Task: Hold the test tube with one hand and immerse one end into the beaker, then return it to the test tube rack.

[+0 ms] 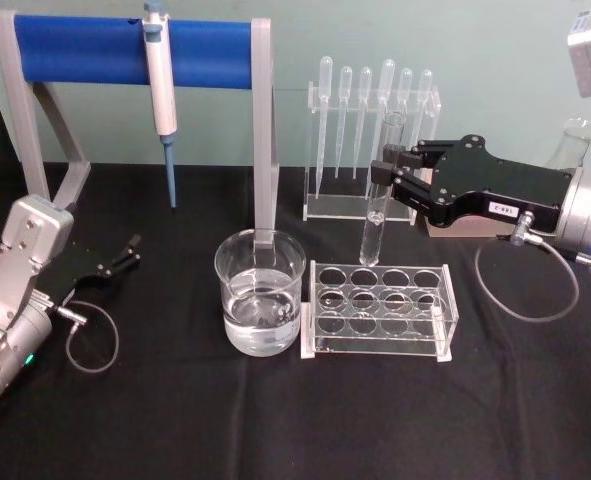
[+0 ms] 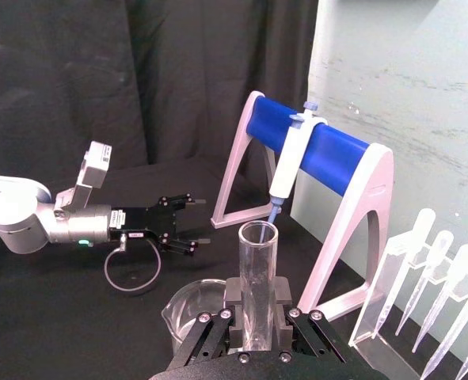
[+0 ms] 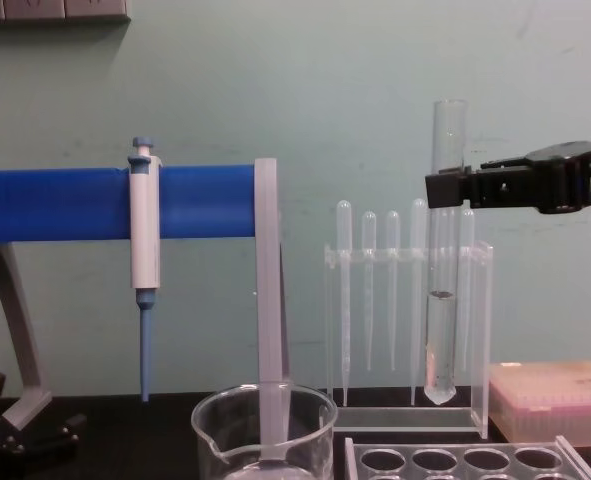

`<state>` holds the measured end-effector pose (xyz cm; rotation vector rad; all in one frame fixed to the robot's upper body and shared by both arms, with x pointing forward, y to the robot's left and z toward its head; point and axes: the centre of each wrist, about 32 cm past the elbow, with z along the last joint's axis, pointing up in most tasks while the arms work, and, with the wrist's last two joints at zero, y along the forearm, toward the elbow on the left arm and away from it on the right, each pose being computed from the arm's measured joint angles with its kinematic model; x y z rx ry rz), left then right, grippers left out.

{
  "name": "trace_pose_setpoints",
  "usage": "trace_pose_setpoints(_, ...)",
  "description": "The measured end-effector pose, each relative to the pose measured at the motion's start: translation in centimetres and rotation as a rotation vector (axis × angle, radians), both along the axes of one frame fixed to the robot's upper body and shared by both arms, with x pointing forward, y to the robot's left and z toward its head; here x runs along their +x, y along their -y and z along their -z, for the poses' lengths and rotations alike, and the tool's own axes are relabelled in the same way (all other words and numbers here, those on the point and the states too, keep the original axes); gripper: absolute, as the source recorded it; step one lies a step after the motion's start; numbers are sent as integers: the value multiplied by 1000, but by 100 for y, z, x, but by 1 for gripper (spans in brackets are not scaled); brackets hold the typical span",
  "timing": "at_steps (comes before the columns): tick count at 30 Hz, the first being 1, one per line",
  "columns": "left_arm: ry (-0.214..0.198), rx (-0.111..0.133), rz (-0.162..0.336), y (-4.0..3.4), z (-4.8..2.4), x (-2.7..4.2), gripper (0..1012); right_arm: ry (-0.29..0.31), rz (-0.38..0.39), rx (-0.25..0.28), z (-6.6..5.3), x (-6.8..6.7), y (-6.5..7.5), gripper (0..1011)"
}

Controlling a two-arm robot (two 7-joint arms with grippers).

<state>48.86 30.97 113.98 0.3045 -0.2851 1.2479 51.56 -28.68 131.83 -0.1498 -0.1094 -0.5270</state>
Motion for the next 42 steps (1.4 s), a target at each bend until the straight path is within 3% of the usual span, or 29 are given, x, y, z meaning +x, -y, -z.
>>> trace_pose_setpoints(11,0,0,0,0,0,0,1000,36,-35,5,-151,-22,-101,222)
trace_pose_setpoints(21,0,0,0,0,0,0,1000,31,-106,40,-227,23,-457,222)
trace_pose_setpoints(26,0,0,0,0,0,0,1000,16,-122,65,-167,88,-605,222)
trace_pose_setpoints(31,0,0,0,0,0,0,1000,12,-116,59,-28,174,-738,222)
trace_pose_setpoints(42,0,0,0,0,0,0,1000,12,-105,53,237,303,-825,222)
